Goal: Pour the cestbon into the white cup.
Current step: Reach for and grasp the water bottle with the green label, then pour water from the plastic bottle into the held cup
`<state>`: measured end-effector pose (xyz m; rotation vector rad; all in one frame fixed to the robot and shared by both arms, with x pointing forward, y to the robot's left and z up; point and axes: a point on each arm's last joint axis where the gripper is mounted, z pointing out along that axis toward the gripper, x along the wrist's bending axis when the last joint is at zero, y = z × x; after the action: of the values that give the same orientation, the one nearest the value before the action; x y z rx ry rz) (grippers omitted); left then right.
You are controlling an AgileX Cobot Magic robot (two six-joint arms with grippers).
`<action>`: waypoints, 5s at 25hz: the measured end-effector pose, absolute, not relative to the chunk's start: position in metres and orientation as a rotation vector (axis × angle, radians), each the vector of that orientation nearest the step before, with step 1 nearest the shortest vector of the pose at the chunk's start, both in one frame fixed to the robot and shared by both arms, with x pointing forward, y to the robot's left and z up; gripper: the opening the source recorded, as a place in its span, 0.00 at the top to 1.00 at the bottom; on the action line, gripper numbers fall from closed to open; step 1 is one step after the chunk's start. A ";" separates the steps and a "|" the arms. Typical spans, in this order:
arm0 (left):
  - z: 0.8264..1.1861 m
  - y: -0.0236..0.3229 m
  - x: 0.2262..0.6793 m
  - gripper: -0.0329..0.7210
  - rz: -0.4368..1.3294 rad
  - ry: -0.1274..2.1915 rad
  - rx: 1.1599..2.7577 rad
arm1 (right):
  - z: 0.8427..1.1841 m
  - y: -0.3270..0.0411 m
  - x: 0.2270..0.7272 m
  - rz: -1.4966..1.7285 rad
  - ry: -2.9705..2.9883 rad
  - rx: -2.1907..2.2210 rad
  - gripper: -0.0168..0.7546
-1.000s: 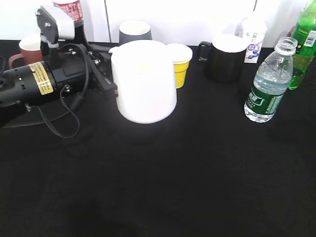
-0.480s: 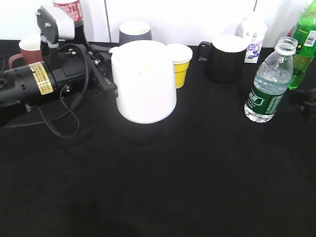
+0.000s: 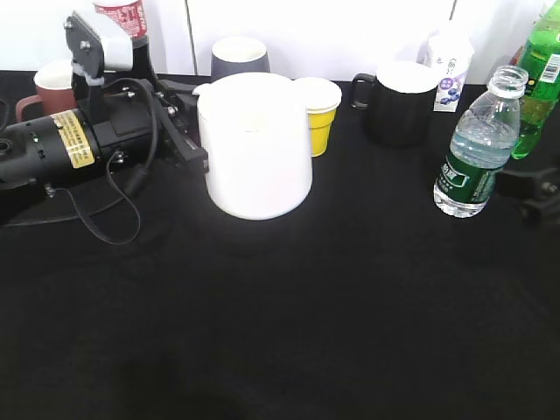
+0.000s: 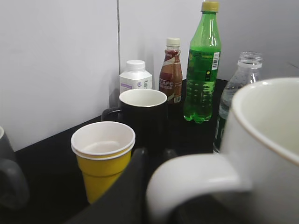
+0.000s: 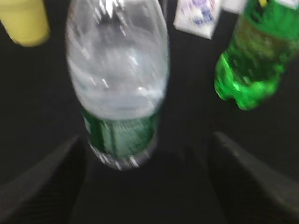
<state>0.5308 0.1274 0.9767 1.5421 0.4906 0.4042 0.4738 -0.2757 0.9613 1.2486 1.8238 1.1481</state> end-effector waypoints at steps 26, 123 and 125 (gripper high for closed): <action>0.976 0.127 0.531 0.87 0.404 0.491 1.551 | 0.899 -0.261 0.550 1.564 1.684 1.180 0.34; 0.991 0.004 0.501 0.87 0.263 0.183 1.636 | 1.058 -0.237 0.525 0.576 1.218 -0.698 0.34; 0.992 0.005 0.502 0.87 0.266 0.203 1.628 | 1.058 -0.237 0.525 0.593 1.226 -0.686 0.34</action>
<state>0.5020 0.0047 0.9919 1.6283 0.2027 0.2656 0.5246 -0.2375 1.0579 -0.6863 1.2261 0.5932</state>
